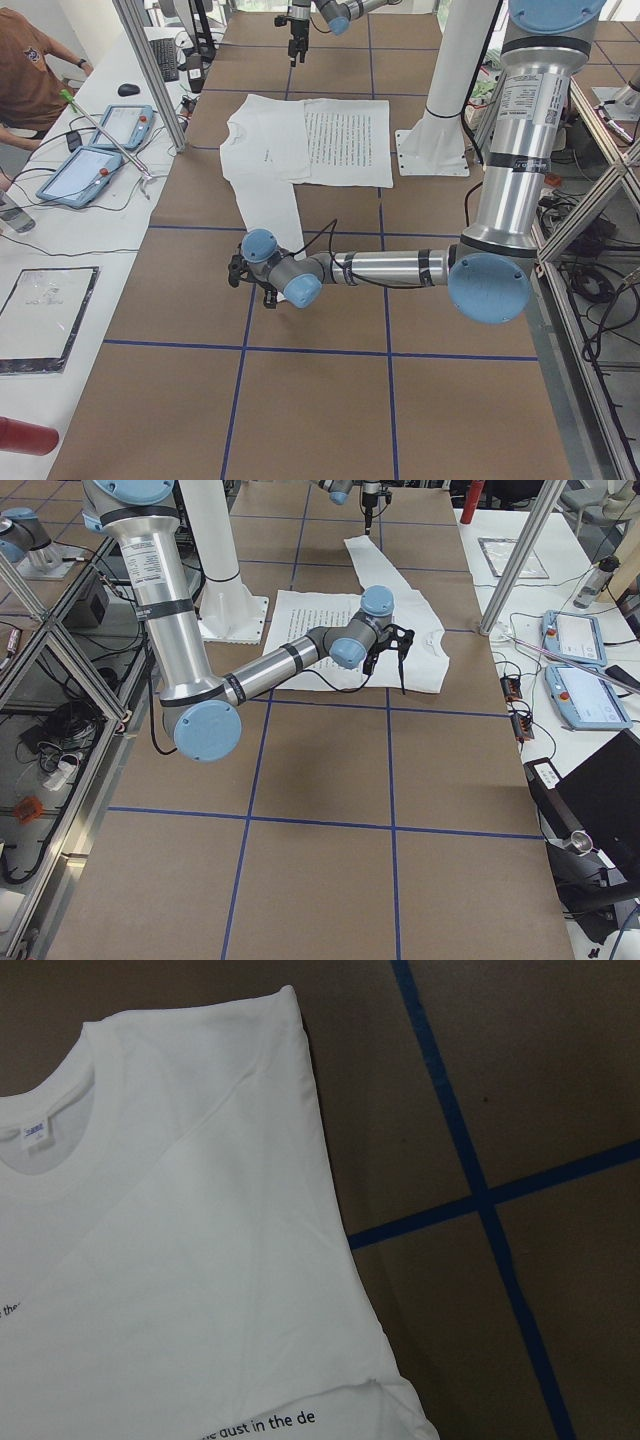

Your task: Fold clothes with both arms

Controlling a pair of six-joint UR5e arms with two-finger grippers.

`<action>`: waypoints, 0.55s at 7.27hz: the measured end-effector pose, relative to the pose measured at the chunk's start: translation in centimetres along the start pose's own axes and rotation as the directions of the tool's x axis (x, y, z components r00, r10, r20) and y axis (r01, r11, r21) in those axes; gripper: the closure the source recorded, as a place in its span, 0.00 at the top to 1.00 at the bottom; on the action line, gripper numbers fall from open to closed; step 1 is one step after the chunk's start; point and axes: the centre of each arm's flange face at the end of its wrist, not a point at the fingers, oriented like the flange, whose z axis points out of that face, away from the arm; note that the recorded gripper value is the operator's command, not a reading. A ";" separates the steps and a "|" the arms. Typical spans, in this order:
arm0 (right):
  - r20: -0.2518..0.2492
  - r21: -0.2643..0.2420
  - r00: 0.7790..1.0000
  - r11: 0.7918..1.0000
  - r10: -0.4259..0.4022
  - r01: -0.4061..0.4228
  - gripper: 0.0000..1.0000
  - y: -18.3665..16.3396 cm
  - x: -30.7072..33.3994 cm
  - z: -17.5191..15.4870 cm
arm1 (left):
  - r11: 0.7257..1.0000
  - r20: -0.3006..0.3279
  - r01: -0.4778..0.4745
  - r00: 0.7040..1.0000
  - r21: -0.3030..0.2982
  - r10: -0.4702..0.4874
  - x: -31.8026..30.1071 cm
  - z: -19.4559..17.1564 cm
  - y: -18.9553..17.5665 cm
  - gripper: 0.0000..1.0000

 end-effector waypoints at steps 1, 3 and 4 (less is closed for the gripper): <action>-0.006 0.007 1.000 1.000 0.002 -0.002 0.99 -0.2 0.9 -0.3 | 1.000 0.000 -0.002 1.000 0.002 0.002 0.1 0.0 0.0 0.75; -0.013 0.014 1.000 1.000 0.006 -0.006 0.99 -0.4 2.1 -0.7 | 1.000 0.009 -0.007 1.000 0.013 0.007 0.1 -0.1 -0.2 0.74; -0.015 0.016 1.000 1.000 0.009 -0.009 0.99 -0.3 2.5 -0.9 | 1.000 0.015 -0.009 1.000 0.021 0.009 0.2 -0.2 -0.3 0.74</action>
